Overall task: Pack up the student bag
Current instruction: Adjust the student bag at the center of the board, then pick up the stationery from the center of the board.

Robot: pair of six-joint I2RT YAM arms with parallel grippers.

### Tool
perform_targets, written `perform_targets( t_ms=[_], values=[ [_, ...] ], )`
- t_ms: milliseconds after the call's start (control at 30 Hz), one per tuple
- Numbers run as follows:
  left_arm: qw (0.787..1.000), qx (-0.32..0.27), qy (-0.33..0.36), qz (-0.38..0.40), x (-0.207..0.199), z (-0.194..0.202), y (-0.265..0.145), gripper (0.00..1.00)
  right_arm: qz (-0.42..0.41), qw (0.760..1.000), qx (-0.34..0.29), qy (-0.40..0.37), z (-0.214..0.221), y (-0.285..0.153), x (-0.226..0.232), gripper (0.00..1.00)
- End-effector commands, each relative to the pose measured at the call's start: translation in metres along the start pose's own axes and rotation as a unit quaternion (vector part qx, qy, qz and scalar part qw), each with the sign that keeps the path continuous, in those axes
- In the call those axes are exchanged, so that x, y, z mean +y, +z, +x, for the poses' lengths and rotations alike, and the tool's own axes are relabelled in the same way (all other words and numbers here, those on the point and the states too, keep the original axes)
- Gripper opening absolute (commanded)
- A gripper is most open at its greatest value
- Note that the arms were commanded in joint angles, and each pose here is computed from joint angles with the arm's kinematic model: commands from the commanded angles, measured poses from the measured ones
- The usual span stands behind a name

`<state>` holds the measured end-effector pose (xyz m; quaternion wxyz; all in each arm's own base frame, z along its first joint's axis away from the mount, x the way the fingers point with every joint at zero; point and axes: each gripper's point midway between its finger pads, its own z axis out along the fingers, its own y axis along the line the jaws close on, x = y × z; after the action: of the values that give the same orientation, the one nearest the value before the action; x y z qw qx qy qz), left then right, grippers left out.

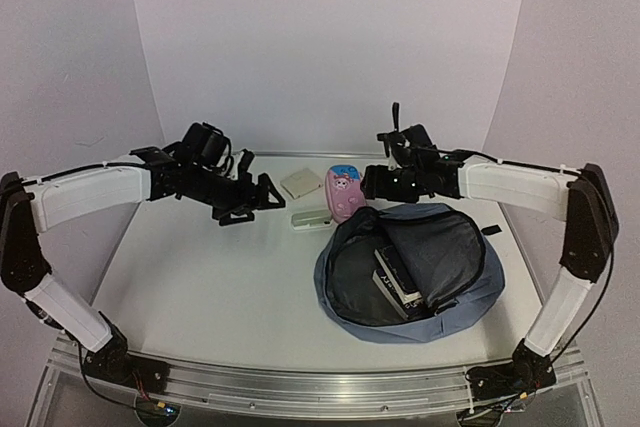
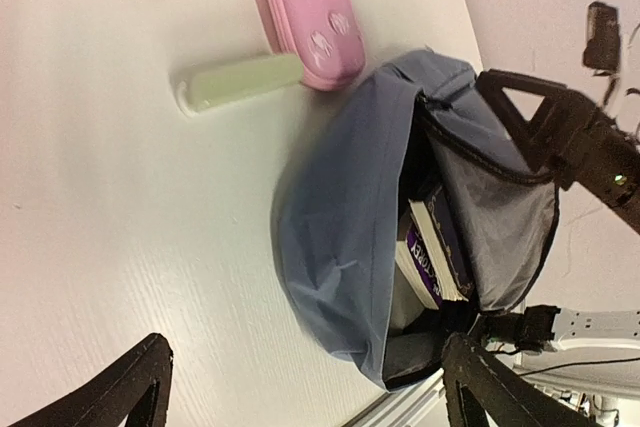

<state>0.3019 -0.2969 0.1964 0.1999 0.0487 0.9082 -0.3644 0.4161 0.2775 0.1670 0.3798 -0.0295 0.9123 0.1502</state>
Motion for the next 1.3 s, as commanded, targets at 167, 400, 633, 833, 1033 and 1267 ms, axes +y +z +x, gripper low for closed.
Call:
perform_targets(
  t_ms=[167, 400, 633, 833, 1033, 1267],
  values=[
    [0.994, -0.095, 0.039, -0.031, 0.029, -0.055, -0.085, 0.95, -0.056, 0.998, 0.034, 0.025, -0.028, 0.079, -0.017, 0.66],
    [0.986, -0.154, 0.045, -0.042, 0.056, -0.07, -0.114, 0.95, -0.076, 0.994, 0.071, 0.043, -0.021, 0.128, -0.044, 0.62],
    [0.982, -0.164, 0.056, -0.075, 0.086, -0.071, -0.112, 0.95, -0.135, 0.984, 0.108, 0.049, -0.005, 0.16, -0.032, 0.56],
    [0.982, -0.169, 0.061, -0.063, 0.094, -0.064, -0.101, 0.95, -0.16, 0.978, 0.12, 0.054, 0.003, 0.166, -0.025, 0.53],
    [0.987, -0.144, 0.052, -0.054, 0.099, -0.059, -0.088, 0.95, -0.176, 0.973, 0.134, 0.067, 0.013, 0.179, -0.021, 0.52],
    [0.989, -0.131, 0.048, -0.042, 0.098, -0.058, -0.081, 0.95, -0.209, 0.964, 0.139, 0.087, 0.018, 0.192, -0.012, 0.5]
  ],
)
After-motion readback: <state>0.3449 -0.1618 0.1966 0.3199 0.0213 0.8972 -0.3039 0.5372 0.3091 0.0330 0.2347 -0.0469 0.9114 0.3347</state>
